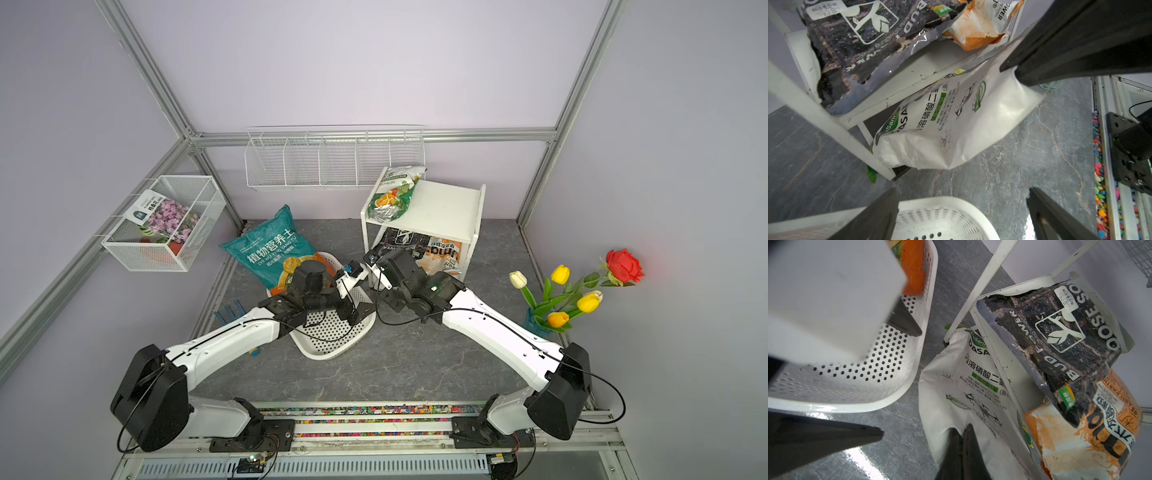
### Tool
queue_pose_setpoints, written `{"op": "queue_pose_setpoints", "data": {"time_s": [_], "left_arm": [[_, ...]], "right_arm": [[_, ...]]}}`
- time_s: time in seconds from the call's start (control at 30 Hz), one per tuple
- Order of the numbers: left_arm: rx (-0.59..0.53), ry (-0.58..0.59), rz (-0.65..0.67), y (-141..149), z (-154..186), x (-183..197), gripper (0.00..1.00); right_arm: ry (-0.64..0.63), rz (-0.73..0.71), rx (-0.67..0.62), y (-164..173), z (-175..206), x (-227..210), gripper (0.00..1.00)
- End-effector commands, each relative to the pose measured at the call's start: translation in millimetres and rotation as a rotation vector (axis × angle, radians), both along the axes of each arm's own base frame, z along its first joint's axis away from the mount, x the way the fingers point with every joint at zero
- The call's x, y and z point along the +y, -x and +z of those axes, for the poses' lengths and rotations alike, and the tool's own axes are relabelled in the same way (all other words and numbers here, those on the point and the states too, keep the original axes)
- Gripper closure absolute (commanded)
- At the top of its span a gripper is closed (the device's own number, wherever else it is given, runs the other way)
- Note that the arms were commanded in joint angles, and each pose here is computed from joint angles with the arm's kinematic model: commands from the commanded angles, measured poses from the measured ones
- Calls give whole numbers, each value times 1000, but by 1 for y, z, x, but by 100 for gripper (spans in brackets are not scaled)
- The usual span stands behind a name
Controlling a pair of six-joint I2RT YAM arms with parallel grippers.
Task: Take down the fertilizer bag from the shelf
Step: Pick up the fertilizer bag from the shelf.
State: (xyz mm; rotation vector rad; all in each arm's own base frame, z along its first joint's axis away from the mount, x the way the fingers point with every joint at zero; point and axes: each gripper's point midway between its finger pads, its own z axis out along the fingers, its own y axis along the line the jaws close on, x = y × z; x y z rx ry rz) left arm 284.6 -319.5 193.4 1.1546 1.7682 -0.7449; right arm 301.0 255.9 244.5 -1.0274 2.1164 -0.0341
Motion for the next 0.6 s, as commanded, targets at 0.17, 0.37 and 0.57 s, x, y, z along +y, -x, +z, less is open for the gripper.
{"op": "queue_pose_setpoints", "data": {"time_s": [0.17, 0.37, 0.57], "left_arm": [[-146, 50, -29, -24, 35, -33, 6], [-100, 50, -77, -25, 30, -50, 24], [-31, 66, -118, -19, 29, -59, 70]], "right_arm": [[-160, 5, -34, 6, 35, 9, 100], [-151, 1, -34, 6, 33, 6, 100], [-160, -12, -23, 8, 26, 5, 100]]}}
